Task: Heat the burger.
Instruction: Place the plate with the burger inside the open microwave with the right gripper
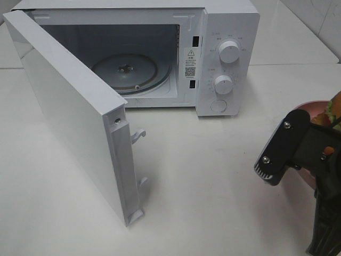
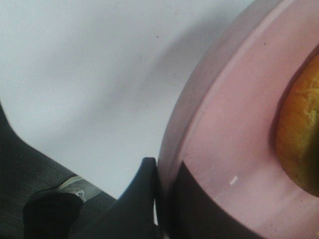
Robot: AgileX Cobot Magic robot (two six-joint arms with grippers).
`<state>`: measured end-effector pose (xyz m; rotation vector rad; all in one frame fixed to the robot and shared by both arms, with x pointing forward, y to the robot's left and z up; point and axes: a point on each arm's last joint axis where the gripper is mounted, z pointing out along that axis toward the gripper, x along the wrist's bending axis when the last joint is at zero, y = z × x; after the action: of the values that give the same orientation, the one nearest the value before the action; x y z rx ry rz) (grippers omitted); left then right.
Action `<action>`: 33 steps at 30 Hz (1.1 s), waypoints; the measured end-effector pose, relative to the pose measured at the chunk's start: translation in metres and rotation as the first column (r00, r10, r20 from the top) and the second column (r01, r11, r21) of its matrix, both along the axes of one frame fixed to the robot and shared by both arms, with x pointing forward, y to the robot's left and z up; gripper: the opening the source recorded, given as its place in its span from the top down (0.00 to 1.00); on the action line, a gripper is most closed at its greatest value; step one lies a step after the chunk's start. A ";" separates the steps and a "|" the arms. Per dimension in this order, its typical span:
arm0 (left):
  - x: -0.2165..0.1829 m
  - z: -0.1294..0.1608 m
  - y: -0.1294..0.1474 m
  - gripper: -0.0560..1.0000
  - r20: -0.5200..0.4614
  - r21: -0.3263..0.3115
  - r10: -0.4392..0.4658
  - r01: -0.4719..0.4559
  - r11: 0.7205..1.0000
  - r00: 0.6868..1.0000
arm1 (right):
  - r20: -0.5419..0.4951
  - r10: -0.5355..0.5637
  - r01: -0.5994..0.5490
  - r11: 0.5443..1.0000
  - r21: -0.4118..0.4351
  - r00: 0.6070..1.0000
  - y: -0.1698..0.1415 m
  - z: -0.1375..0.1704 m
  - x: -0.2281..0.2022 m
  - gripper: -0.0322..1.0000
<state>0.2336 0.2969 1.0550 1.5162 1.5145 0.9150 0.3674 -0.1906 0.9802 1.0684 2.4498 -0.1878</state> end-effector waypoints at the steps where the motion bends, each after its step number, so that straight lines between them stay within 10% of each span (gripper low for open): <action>1: 0.000 0.000 0.000 0.01 0.000 0.000 0.000 0.000 1.000 1.000 | 0.000 0.000 0.000 1.000 0.000 1.000 0.000 0.000 0.000 0.94; 33: 0.000 0.000 0.000 0.01 0.000 0.000 0.000 0.000 1.000 1.000 | -0.088 0.542 -0.549 0.827 -0.120 0.836 0.024 0.002 -0.018 0.94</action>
<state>0.2336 0.2969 1.0550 1.5162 1.5145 0.9150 0.3499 -0.1662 0.9825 0.2710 2.6286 -0.1963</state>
